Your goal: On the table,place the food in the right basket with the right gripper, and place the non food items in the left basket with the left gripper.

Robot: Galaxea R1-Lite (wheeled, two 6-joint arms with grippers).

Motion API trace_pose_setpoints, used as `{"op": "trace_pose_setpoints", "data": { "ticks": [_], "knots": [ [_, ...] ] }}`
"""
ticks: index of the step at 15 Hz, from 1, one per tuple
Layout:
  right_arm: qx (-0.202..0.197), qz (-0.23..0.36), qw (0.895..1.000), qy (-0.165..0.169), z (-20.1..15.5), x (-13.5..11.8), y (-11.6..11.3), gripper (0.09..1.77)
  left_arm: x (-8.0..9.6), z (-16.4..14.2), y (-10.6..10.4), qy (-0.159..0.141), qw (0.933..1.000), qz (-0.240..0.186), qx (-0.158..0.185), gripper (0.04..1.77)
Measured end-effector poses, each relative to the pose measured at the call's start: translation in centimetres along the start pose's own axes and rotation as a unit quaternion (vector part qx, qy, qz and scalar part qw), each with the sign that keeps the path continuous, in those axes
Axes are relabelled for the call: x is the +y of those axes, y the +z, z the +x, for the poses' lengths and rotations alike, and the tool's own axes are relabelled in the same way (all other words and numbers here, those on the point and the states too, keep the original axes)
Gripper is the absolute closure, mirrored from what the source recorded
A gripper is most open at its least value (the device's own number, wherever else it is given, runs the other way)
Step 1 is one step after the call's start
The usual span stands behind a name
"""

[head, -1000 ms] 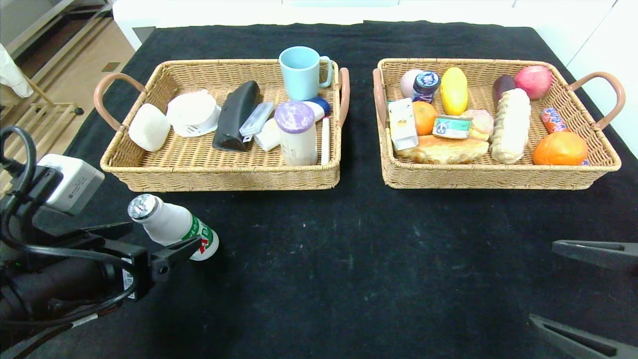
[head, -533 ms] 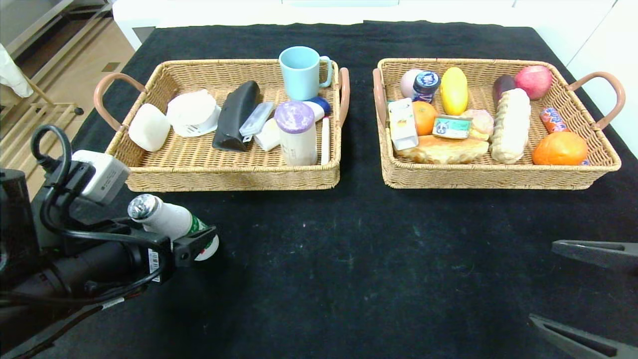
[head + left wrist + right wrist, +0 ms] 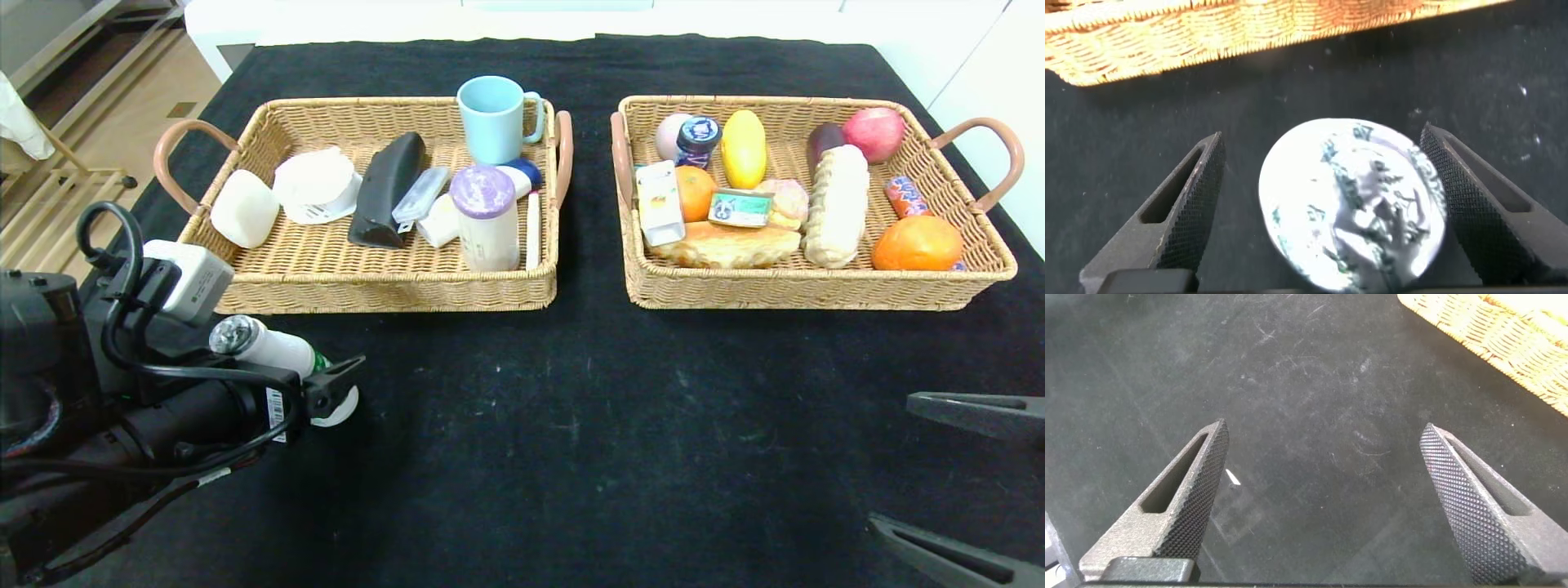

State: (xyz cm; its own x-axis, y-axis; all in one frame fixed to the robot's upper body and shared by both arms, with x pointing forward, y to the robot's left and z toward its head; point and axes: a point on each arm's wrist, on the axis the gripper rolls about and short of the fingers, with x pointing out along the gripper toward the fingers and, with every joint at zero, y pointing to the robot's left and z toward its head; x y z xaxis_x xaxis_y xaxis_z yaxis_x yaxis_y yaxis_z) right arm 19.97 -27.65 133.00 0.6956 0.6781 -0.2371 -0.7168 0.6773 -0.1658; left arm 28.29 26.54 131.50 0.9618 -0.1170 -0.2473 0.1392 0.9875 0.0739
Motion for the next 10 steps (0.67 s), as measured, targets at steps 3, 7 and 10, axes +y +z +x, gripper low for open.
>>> {"op": "trace_pose_setpoints", "data": {
  "ticks": [3, 7, 10],
  "knots": [
    [0.000, 0.001, 1.000, 0.000, 0.02, -0.01, 0.02, 0.15, 0.04, 0.43, -0.05, 0.013, 0.9999, -0.002, -0.004, 0.09],
    [0.000, 0.001, 1.000, 0.000, 0.03, 0.00, 0.01, 0.15, 0.02, 0.57, -0.18, 0.013, 0.9999, -0.001, 0.000, 0.67],
    [0.000, 0.001, 1.000, 0.001, 0.03, 0.01, -0.01, 0.15, 0.02, 0.56, -0.22, 0.012, 0.9999, -0.001, 0.001, 0.88]
  ]
}}
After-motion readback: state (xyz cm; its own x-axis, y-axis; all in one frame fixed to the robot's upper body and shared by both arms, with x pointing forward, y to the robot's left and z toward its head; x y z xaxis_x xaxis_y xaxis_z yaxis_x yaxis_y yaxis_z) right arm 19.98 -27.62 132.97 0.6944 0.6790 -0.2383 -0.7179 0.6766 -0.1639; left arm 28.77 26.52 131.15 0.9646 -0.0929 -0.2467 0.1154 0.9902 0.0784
